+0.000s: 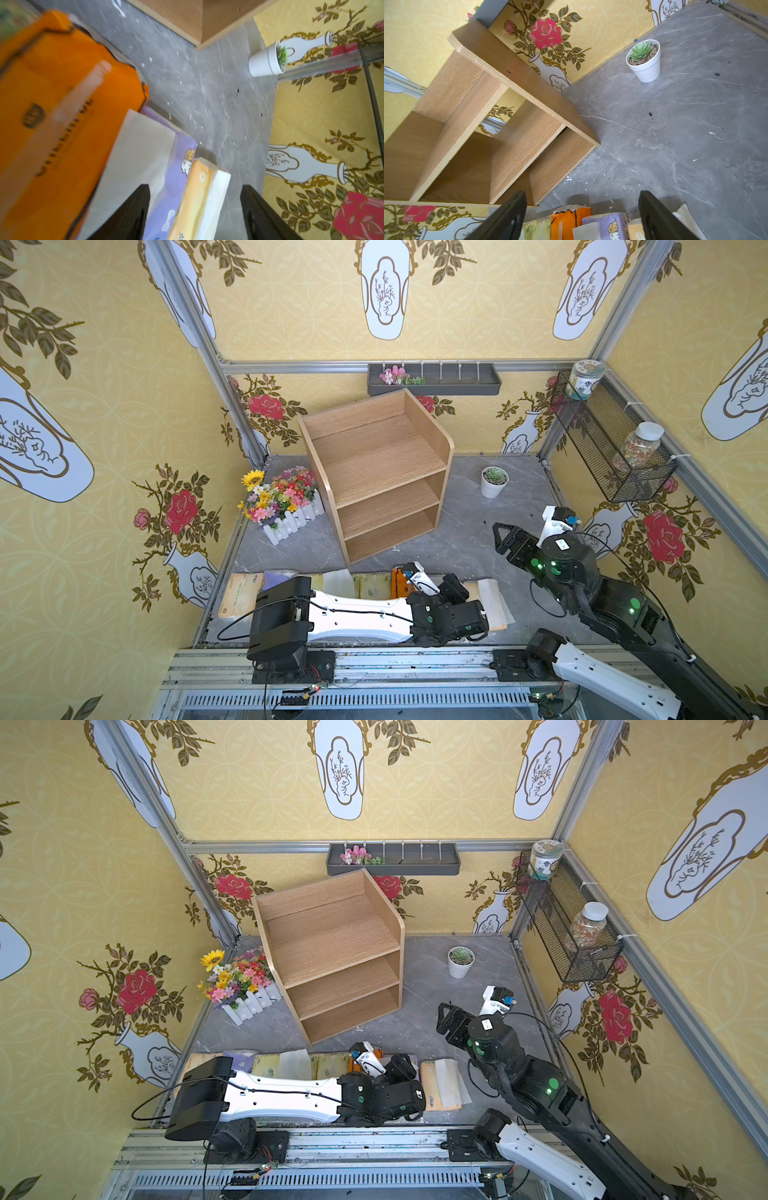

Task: Remove the tissue boxes from the shelf
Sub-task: Place the box of tissues at the center of the board.

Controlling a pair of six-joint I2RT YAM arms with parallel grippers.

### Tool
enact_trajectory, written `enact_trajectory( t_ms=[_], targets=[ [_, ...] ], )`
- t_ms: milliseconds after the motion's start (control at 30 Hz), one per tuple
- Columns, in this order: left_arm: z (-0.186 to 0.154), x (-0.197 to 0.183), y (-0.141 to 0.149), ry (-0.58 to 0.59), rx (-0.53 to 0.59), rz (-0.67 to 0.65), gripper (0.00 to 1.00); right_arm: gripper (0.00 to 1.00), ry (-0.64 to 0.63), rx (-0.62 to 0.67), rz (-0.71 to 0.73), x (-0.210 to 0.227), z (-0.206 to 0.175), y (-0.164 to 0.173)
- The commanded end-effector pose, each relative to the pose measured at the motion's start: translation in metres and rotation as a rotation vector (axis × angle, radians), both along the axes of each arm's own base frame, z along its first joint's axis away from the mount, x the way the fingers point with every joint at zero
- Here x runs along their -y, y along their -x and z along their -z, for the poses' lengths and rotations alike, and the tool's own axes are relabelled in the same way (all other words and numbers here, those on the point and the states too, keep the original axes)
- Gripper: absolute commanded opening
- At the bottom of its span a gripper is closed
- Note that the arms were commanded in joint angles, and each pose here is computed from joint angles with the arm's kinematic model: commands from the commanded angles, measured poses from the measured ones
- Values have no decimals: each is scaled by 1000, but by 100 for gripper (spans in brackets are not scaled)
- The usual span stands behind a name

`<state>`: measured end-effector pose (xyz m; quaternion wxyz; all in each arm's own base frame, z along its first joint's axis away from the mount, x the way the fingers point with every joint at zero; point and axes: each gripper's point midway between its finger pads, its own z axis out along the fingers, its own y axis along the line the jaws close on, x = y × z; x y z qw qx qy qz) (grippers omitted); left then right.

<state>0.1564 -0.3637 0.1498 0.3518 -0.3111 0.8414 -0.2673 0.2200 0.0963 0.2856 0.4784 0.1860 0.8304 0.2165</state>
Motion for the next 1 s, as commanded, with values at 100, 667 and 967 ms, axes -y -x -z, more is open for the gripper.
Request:
enact_trajectory(
  t_ms=[100, 667, 967],
  targets=[
    [-23, -93, -12, -196, 123, -195, 75, 87, 69, -24, 125, 12, 14, -17],
    [-22, -206, -5, -453, -37, -97, 73, 87, 66, -51, 198, 28, 29, -21],
    [-29, -255, -7, -442, -80, -137, 67, 88, 61, -54, 195, 27, 30, -22]
  ],
)
